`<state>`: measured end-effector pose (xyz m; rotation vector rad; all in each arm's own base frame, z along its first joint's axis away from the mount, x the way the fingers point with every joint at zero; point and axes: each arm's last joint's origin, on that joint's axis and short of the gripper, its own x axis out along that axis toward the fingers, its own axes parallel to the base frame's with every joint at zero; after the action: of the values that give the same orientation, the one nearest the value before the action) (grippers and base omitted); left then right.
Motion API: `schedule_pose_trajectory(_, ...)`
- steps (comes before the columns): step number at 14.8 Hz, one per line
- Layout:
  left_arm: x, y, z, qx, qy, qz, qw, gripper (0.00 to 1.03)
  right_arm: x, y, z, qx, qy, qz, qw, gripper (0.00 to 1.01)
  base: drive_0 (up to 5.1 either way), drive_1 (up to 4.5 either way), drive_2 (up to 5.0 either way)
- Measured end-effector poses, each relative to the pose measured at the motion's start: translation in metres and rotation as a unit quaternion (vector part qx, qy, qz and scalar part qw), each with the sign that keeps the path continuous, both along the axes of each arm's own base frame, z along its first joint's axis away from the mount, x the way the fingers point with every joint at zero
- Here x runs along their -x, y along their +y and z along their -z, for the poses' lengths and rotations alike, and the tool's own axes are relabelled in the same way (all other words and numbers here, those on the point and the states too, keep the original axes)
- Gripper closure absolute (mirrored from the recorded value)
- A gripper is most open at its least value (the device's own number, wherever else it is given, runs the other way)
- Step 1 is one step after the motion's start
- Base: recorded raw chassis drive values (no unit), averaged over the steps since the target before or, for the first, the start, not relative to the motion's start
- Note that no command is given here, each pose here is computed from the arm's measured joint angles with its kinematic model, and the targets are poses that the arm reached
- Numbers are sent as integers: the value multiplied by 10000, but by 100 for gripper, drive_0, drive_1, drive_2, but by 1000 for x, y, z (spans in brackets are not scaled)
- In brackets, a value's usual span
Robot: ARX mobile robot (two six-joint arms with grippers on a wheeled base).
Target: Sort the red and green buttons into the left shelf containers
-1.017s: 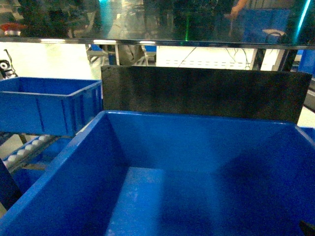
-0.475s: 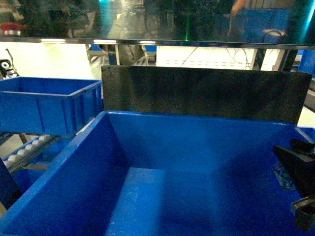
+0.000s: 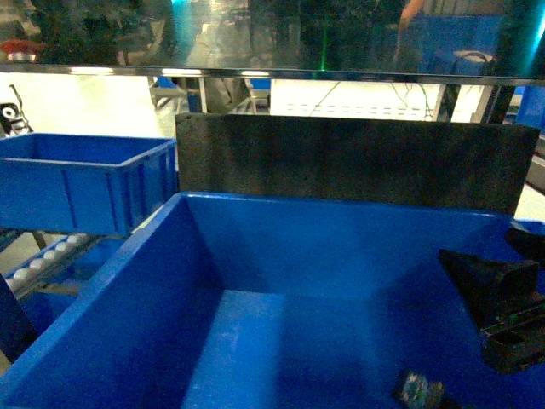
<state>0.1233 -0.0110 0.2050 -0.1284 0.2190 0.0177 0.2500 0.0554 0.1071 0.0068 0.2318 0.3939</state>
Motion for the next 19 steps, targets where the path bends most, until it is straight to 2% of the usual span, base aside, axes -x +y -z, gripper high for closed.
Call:
schedule_pose_trajectory(2, 0, 0, 0, -2, -2, 0, 10000, 73, 7, -3, -5, -26, -159, 37, 9999, 1, 0, 0, 0)
schedule_pose_trajectory(3, 0, 0, 0, -2, -2, -1, 10000, 73, 14, -6, -9, 2, -295, 90, 9995, 4, 0, 0, 0)
schedule_pose_trajectory(6, 0, 0, 0, -1, -4, 0, 10000, 73, 47, -18, -23, 96, -588, 211, 9980, 3, 0, 0, 0)
schedule_pose_trajectory(9, 0, 0, 0, 0, -2, -2, 10000, 73, 90, -34, -30, 148, -527, 499, 9973, 3, 0, 0, 0)
schedule_pose_trajectory(11, 0, 0, 0, 0, -4, -2, 10000, 73, 110, -48, -55, -125, -987, 945, 9905, 3, 0, 0, 0)
schedule_pose_trajectory(13, 0, 0, 0, -1, -4, 0, 10000, 73, 137, -63, -80, -480, -1406, 1108, 9827, 3, 0, 0, 0)
schedule_pose_trajectory(14, 0, 0, 0, -1, -4, 0, 10000, 73, 149, -66, -88, -507, -1644, 1117, 9787, 3, 0, 0, 0)
schedule_pose_trajectory(15, 0, 0, 0, 0, -2, 0, 10000, 73, 153, -65, -91, -526, -1747, 1087, 9772, 3, 0, 0, 0)
schedule_pose_trajectory(17, 0, 0, 0, 0, -4, -4, 10000, 73, 152, -65, -89, -545, -1645, 1064, 9791, 3, 0, 0, 0)
schedule_pose_trajectory(19, 0, 0, 0, 0, 0, 2, 10000, 73, 152, -65, -89, -550, -1662, 1062, 9788, 3, 0, 0, 0)
